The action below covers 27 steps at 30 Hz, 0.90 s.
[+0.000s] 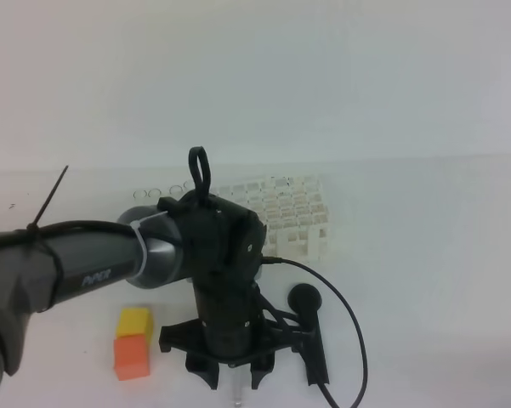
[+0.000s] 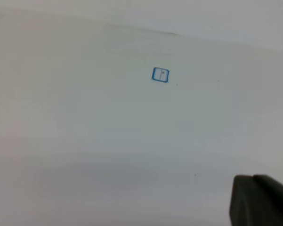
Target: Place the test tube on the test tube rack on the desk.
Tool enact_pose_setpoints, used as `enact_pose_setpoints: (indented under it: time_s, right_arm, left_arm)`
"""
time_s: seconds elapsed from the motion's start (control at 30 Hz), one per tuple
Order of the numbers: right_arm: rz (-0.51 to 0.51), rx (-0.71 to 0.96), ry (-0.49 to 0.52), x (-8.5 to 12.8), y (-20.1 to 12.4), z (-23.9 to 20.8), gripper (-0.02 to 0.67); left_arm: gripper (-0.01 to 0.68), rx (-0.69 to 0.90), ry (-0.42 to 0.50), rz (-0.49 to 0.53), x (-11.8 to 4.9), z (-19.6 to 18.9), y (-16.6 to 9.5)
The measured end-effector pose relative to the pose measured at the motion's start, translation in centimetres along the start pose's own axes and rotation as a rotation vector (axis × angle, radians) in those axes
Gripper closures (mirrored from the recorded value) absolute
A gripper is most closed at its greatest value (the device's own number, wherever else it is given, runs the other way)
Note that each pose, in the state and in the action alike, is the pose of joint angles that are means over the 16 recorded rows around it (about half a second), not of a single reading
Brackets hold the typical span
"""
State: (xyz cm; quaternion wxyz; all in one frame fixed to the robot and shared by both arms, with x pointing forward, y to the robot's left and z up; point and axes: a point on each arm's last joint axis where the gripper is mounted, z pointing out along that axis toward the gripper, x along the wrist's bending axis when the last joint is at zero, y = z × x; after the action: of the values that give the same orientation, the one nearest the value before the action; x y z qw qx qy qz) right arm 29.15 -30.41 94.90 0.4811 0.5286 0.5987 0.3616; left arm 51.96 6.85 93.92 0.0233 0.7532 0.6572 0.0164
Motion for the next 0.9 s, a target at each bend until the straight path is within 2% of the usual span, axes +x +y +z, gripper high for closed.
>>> enact_pose_setpoints:
  time_s: [0.67, 0.77, 0.9]
  right_arm:
    - [0.000, 0.000, 0.000, 0.0, 0.0, 0.0, 0.650]
    - [0.000, 0.000, 0.000, 0.0, 0.0, 0.0, 0.650]
    - [0.000, 0.000, 0.000, 0.0, 0.0, 0.0, 0.650]
  left_arm:
    - [0.289, 0.012, -0.002, 0.021, -0.3, 1.3, 0.2]
    - [0.314, 0.023, 0.004, 0.030, -0.4, 1.8, 0.1]
    - [0.394, 0.036, 0.013, 0.045, -0.4, 2.4, 0.1]
